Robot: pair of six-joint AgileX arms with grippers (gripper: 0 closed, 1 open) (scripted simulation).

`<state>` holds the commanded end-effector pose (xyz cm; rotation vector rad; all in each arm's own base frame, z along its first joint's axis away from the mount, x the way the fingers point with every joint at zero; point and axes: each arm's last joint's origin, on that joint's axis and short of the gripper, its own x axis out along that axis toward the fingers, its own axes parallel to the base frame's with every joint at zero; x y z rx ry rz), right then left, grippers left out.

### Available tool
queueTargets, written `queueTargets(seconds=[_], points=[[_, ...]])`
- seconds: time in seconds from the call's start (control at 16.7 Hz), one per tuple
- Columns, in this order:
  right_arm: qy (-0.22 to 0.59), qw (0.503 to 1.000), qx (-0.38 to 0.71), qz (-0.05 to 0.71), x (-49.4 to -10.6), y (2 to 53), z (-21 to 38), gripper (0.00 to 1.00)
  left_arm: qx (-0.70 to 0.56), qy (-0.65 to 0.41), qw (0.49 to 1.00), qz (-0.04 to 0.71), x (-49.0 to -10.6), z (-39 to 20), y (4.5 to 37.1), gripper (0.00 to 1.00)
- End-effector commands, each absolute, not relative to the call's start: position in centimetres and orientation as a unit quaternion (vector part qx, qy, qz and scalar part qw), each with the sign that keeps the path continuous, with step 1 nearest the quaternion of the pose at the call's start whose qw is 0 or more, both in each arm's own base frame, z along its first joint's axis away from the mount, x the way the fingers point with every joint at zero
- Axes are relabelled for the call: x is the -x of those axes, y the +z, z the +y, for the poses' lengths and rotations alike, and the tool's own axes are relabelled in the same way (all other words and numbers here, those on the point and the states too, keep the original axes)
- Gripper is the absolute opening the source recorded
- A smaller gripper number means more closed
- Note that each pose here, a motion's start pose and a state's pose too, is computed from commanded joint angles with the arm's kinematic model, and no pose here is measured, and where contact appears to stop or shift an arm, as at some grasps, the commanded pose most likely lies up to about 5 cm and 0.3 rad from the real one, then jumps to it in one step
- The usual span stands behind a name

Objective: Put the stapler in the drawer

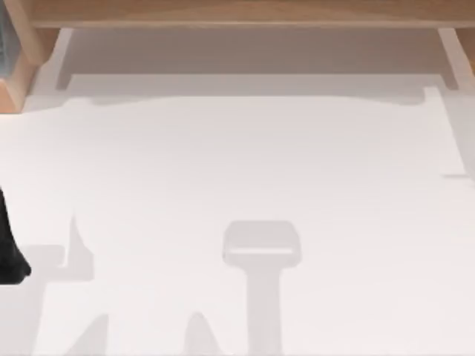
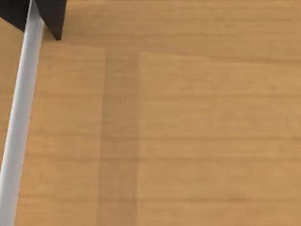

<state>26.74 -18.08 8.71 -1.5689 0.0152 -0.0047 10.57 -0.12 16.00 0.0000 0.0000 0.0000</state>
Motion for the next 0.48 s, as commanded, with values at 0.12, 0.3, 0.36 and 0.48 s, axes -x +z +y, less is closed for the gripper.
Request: queueTargets(seconds=[0.12, 0.3, 0.36, 0.48], points=[[-0.003, 0.707, 0.707, 0.007, -28.5, 8.7, -18.2, 0.00, 0.000, 0.000, 1.000, 0.000, -10.6, -0.1, 16.0, 1.00], [-0.004, 0.708, 0.706, 0.006, -30.9, 8.8, -18.1, 0.00, 0.000, 0.000, 1.000, 0.000, -10.6, -0.1, 16.0, 1.00], [-0.003, 0.709, 0.705, 0.006, -31.2, 8.8, -18.0, 0.00, 0.000, 0.000, 1.000, 0.000, -10.6, -0.1, 16.0, 1.00], [-0.003, 0.709, 0.705, 0.006, -31.3, 8.8, -18.0, 0.00, 0.000, 0.000, 1.000, 0.000, -10.6, -0.1, 16.0, 1.00]])
